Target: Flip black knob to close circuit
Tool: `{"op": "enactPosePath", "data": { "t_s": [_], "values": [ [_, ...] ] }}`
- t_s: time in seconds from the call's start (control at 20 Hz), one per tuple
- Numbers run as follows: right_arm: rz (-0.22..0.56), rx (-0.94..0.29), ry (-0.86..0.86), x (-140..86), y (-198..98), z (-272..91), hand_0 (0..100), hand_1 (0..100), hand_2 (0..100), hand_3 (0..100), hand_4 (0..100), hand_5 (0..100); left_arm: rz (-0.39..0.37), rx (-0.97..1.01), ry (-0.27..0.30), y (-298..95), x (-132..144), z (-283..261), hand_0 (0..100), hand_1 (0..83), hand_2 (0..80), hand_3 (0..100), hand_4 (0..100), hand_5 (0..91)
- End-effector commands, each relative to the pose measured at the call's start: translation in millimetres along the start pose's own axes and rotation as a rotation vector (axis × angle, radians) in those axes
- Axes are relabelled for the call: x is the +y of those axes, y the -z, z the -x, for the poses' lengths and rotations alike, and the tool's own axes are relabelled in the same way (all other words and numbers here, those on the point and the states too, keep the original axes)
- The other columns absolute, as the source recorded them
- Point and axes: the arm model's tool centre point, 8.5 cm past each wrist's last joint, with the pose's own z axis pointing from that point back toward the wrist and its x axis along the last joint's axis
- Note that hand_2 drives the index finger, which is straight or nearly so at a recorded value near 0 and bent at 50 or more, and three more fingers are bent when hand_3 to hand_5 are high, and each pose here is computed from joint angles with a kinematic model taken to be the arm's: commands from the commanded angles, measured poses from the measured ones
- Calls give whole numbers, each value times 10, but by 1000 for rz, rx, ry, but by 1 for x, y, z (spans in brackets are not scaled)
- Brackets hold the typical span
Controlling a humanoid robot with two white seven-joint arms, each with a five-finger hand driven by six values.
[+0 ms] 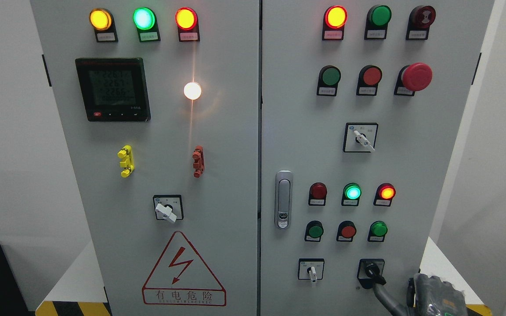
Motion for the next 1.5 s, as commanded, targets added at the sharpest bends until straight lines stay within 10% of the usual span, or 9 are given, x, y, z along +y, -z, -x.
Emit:
{"op": "enactPosePath", "data": {
  "t_s": [0.0,1.45],
  "values": [
    [19,1,4,-5,0,0,0,0,885,1000,955,972,0,0,-1,0,0,0,120,556,0,0,0,0],
    [10,-73,19,2,-7,-14,0,0,880,1000,951,969,0,0,-1,0,0,0,120,556,0,0,0,0]
  ]
}}
